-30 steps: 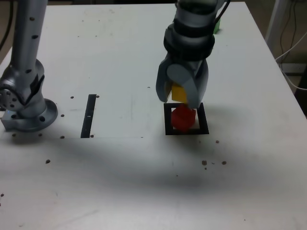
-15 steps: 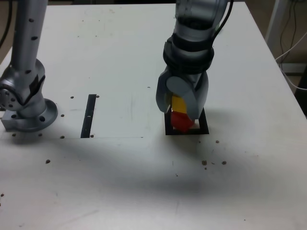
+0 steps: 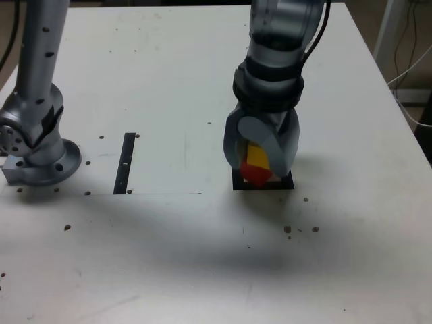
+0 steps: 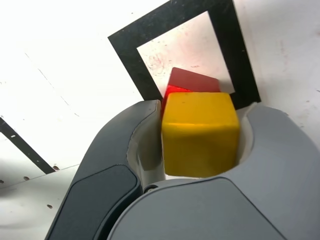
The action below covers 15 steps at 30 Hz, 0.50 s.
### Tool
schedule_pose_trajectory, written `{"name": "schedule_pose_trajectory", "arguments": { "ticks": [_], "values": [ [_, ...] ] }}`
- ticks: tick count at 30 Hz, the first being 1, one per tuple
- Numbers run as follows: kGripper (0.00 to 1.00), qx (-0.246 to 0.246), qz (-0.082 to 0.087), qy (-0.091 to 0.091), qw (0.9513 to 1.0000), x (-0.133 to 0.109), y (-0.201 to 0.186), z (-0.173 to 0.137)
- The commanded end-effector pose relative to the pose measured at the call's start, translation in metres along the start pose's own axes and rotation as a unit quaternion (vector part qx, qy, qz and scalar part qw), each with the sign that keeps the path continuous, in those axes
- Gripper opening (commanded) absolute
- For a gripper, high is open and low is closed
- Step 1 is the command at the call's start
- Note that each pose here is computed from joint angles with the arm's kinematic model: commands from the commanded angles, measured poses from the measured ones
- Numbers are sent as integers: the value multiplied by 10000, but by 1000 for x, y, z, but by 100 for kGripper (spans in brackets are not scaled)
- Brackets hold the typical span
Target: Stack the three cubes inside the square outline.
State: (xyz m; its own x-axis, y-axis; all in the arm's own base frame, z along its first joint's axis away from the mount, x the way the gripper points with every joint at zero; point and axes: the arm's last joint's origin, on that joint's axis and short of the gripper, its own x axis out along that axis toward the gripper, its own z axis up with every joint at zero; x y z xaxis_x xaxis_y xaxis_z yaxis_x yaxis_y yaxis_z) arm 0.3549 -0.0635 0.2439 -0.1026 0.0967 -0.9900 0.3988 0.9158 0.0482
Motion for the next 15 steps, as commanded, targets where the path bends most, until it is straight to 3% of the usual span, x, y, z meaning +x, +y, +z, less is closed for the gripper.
{"name": "schedule_pose_trajectory", "arguments": {
  "ticks": [1, 8, 15],
  "values": [
    [87, -40, 7, 55, 10000, 3, 4, -1],
    [98, -76, 53, 100, 9999, 3, 6, -5],
    [99, -122, 157, -189, 9996, -21, 7, -18]
  ]
}}
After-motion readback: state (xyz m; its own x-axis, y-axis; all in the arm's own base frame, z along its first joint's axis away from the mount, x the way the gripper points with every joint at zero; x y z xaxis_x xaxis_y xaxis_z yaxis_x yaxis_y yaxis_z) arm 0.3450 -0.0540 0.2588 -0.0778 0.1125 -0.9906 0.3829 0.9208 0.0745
